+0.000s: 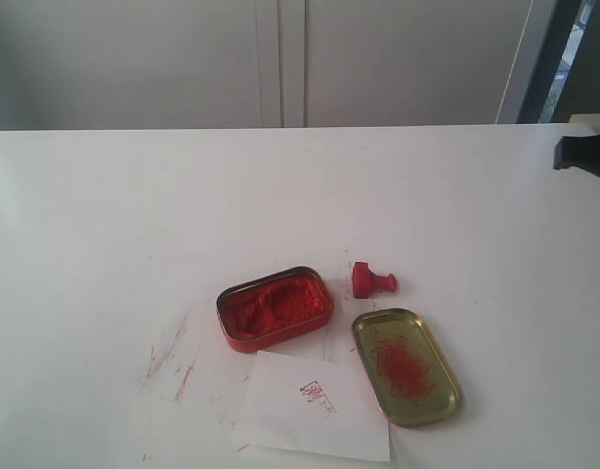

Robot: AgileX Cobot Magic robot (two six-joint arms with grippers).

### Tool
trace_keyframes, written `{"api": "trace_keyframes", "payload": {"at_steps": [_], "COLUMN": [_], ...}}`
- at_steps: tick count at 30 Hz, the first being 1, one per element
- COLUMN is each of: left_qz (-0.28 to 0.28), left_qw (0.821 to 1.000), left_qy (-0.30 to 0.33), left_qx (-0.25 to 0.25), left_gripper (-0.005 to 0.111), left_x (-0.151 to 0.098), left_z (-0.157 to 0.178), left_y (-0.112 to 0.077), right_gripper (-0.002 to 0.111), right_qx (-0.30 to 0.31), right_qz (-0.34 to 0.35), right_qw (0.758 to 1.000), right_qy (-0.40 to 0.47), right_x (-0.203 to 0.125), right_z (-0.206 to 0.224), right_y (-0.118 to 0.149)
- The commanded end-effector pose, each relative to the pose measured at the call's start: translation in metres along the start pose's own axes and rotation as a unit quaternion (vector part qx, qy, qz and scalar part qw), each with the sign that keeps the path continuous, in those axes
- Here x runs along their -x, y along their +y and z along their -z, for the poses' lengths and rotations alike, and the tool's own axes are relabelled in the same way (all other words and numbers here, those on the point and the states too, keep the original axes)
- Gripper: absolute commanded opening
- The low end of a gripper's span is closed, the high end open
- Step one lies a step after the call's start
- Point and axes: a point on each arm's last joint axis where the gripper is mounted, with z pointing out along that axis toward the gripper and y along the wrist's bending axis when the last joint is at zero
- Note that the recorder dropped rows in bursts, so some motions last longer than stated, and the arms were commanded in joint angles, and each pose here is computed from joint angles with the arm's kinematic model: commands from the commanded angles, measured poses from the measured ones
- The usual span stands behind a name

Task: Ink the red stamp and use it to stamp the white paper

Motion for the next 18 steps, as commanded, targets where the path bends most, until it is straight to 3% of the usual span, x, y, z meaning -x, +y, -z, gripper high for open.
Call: {"api": "trace_keyframes", "payload": {"at_steps": [1,18], "left_qz": [0.001,0.001], "left_qw": [1.000,1.000], "left_qy": [0.000,0.000], "left_qx": [0.001,0.001], "left_gripper": [0.000,0.000], "left_x": [-0.001,-0.001], "left_z": [0.000,0.000], "left_y": [0.000,0.000], "right_gripper": [0.000,0.000], "right_qx": [-0.031,-0.043], "right_qz": [-0.015,0.007], "right_qw": [0.999,0.998], "right_qy": [0.000,-0.043], "right_x": [-0.003,-0.028], "right_z": [0.015,0.037], "right_y": [-0.014,-0.030]}}
